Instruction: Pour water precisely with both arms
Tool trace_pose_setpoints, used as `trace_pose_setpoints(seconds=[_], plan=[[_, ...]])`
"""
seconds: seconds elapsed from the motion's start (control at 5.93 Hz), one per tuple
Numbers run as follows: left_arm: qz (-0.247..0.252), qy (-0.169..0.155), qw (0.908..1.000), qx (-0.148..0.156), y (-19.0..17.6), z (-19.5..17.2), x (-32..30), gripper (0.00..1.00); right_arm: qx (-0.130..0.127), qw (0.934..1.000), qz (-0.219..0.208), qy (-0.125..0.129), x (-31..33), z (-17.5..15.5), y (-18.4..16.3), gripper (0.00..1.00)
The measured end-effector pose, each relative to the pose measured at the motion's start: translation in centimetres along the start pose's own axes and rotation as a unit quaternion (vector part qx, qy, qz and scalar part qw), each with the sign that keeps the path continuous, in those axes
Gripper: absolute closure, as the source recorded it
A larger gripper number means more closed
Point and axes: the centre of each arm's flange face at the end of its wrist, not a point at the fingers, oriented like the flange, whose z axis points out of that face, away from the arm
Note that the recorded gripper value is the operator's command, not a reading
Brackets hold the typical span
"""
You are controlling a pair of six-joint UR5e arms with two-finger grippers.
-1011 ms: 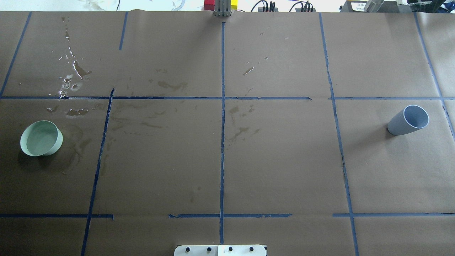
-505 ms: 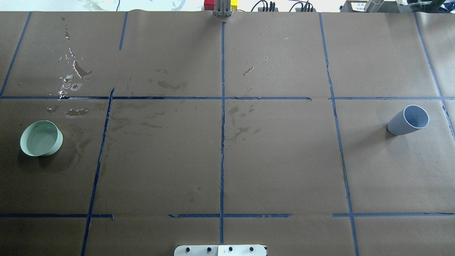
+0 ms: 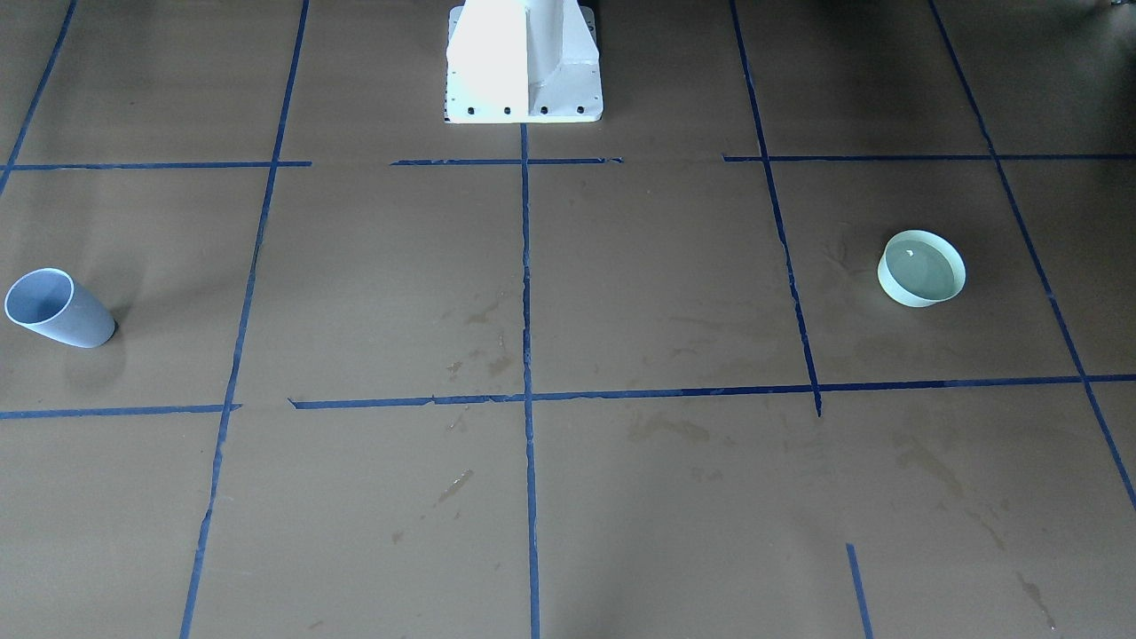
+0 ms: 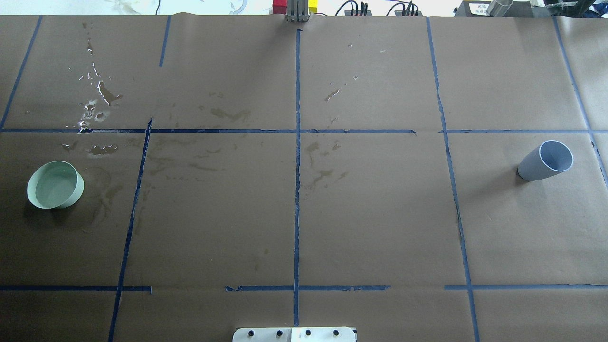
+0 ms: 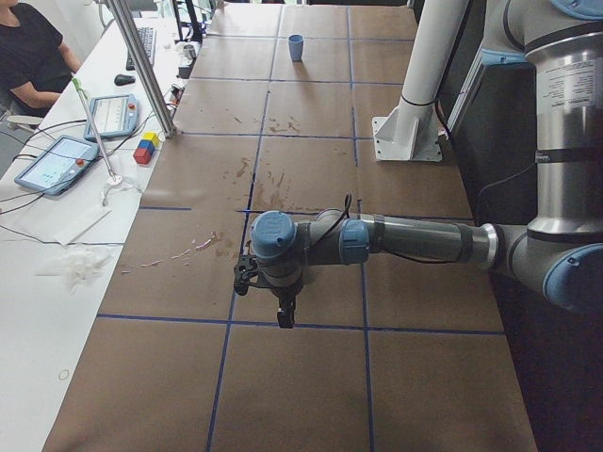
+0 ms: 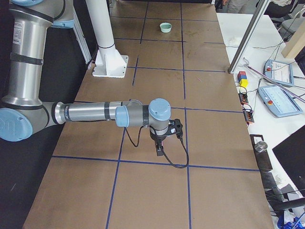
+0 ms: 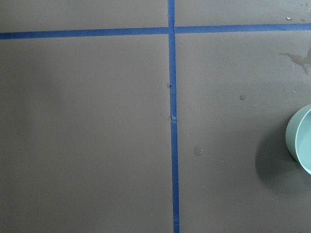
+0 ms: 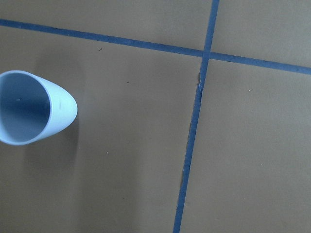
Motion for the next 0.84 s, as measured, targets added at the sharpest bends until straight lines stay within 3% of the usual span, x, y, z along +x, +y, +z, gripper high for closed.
trace_pose_setpoints(seconds=[0.34,0.84], plan=[[0.000,0.000,1.0000,-0.001,-0.1,0.0,0.0,0.00,0.000,0.9997,0.022,-0.010,0.0,0.1,-0.4,0.00],[-0.005,0.005,1.0000,-0.007,0.2,0.4,-0.4,0.00,0.009,0.9999,0.013,-0.007,-0.6,-0.5,-2.0,0.00]])
